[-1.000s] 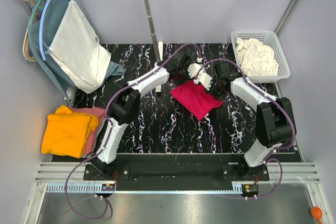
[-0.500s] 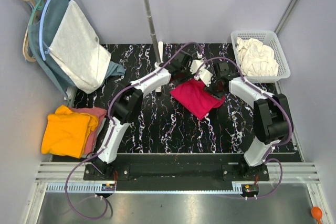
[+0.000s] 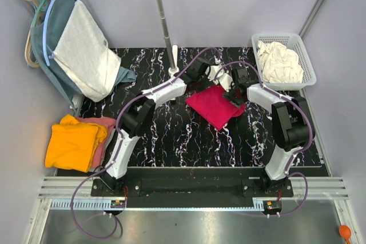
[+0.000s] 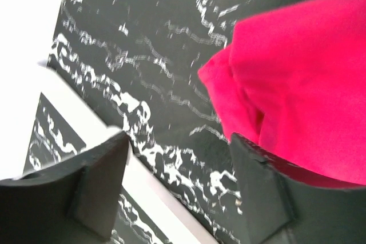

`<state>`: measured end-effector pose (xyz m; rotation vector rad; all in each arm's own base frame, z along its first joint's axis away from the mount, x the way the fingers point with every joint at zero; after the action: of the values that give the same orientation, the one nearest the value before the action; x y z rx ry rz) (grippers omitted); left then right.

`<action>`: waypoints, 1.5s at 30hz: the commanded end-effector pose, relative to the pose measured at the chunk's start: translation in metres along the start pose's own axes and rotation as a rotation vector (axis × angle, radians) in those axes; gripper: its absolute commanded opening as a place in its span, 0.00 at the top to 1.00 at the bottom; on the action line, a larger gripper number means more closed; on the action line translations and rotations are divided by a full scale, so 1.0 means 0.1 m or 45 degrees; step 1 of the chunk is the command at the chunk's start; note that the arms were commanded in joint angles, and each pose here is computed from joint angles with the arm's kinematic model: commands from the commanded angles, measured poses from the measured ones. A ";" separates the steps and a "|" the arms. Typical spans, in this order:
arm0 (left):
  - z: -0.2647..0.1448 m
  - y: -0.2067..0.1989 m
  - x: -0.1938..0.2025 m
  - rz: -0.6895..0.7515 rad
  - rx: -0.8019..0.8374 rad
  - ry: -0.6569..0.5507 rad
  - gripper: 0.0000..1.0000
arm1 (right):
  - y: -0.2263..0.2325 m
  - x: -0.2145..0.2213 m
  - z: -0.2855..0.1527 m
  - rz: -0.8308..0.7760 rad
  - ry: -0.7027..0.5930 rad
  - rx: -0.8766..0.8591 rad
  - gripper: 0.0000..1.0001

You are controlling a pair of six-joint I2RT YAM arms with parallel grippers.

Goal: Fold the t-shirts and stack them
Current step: Fold the tshirt

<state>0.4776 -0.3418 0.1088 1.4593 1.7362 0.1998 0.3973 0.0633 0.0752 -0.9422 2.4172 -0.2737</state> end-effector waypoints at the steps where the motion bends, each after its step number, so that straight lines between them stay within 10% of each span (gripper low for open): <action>1: -0.45 -0.06 -0.37 0.087 0.010 -0.131 0.21 | -0.37 -0.51 -0.25 0.200 -0.270 0.194 0.33; 15: -0.80 0.08 0.05 -0.058 0.267 -0.122 0.01 | -0.38 -0.45 -0.81 0.385 -0.393 0.228 0.00; 28: -0.45 -0.28 0.33 -0.146 0.794 -0.137 0.01 | -0.24 -0.26 -0.86 0.458 -0.368 0.189 0.00; 45: -0.17 -0.31 0.31 -0.176 0.834 -0.152 0.01 | -0.07 -0.21 -0.83 0.460 -0.371 0.085 0.00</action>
<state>0.4409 -0.3126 0.0853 1.7421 1.9133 -0.5319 0.3701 0.0643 0.1380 -0.4804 2.2957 -0.1377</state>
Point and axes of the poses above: each gripper's point midway between its finger pads, its own z axis out along the fingers, its own y axis along the line the jaws close on, x = y × z, the point moved 3 cm from there along -z, back along the fingers, and after that the axes turned 10 degrees about z, right-handed, at the moved point
